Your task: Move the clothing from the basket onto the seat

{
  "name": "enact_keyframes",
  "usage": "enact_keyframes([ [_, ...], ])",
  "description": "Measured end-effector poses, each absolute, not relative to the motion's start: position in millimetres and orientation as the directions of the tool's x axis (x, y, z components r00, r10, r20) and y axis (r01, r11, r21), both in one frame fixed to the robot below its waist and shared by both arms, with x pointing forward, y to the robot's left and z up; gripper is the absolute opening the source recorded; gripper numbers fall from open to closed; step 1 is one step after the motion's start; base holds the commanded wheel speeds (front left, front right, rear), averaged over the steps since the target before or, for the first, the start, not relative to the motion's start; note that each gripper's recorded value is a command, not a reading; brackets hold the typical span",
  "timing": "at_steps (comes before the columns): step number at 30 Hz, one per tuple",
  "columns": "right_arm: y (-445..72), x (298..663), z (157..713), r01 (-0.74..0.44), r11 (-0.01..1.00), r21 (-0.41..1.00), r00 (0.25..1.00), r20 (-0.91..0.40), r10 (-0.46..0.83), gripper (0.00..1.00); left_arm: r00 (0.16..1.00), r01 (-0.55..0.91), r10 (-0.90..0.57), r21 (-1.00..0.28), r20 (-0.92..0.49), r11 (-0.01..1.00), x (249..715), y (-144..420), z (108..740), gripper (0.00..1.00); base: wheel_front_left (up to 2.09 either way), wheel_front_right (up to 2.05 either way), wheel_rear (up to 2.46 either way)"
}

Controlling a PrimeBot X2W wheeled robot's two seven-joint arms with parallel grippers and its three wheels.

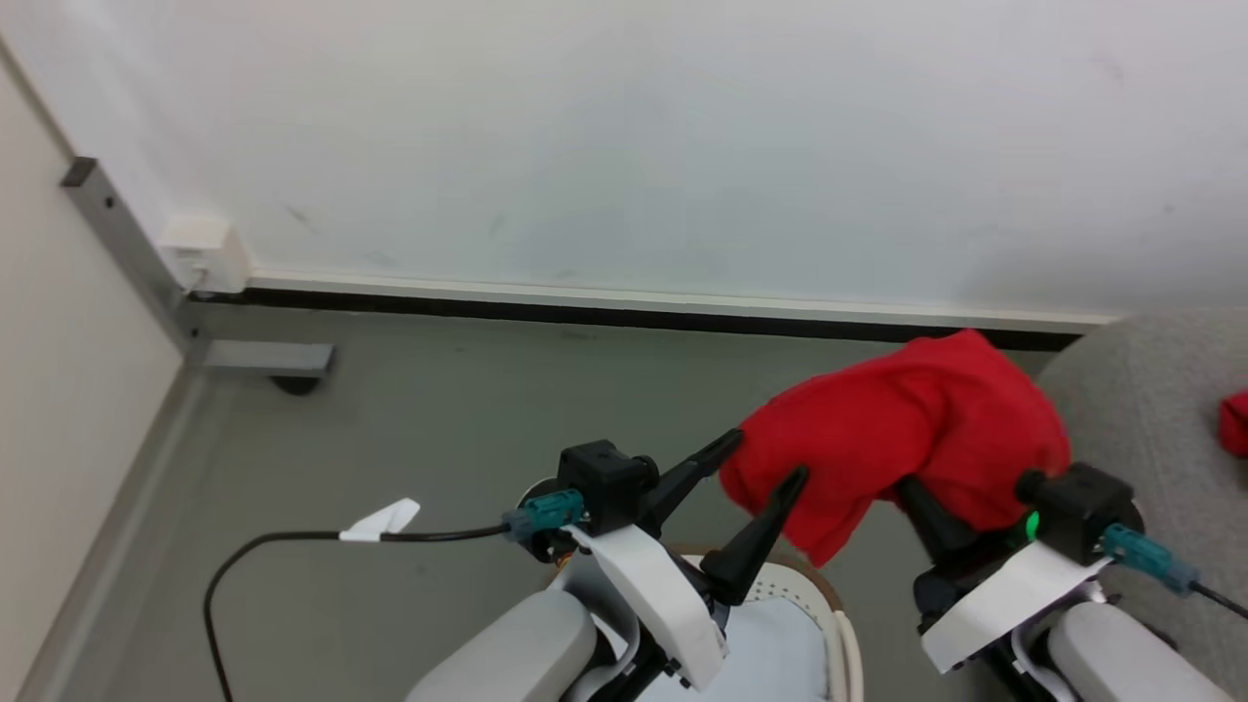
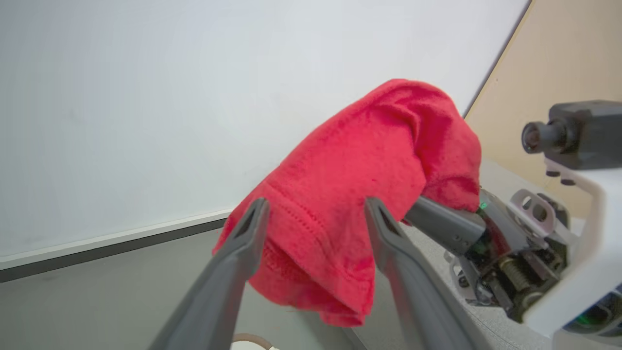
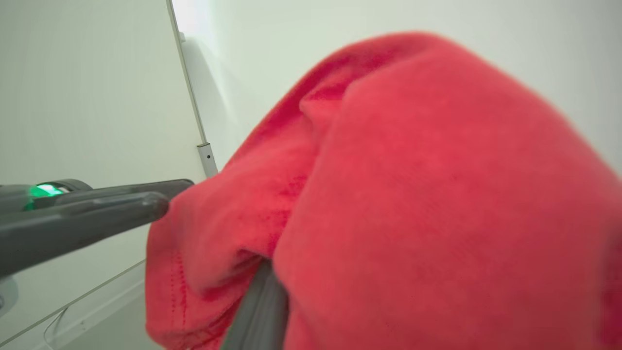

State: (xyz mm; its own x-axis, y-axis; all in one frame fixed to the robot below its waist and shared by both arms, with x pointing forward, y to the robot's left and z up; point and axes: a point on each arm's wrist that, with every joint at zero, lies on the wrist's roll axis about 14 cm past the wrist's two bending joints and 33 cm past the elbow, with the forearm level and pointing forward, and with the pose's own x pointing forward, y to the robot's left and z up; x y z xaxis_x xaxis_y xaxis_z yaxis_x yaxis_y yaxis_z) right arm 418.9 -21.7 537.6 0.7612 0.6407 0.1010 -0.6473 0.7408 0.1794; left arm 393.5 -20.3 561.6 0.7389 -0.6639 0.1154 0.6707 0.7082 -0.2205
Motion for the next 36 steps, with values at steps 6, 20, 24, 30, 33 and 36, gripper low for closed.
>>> enact_keyframes([
  [6, -81, 429, 545, -0.520, 0.839, 0.164, 0.854, 0.123, 0.505, 0.00, 0.662, 0.747, -0.736, -0.200, 0.139, 0.634, 390, -54, 562, 1.00, 0.00, 0.00, 0.00],
  [20, -217, 391, 543, -0.169, 0.975, 0.144, 0.981, 0.119, 0.152, 0.00, 0.399, 0.915, -0.901, -0.146, 0.171, 0.377, 361, -142, 558, 1.00, 0.00, 0.00, 0.00],
  [24, -243, 372, 541, -0.084, 0.985, 0.150, 0.991, 0.113, 0.067, 0.00, 0.328, 0.942, -0.929, -0.133, 0.170, 0.308, 349, -163, 556, 1.00, 0.00, 0.00, 0.00],
  [30, -267, 350, 540, 0.002, 0.988, 0.152, 0.994, 0.107, -0.019, 0.00, 0.264, 0.960, -0.948, -0.140, 0.177, 0.241, 337, -184, 554, 1.00, 0.00, 0.00, 0.00],
  [33, -275, 343, 542, 0.029, 0.988, 0.149, 0.993, 0.110, -0.045, 0.00, 0.245, 0.965, -0.952, -0.139, 0.182, 0.222, 333, -191, 555, 1.00, 0.00, 0.00, 0.00],
  [36, -280, 339, 543, 0.043, 0.989, 0.143, 0.992, 0.111, -0.059, 0.00, 0.233, 0.968, -0.955, -0.140, 0.184, 0.209, 330, -194, 555, 1.00, 0.00, 0.00, 0.00],
])
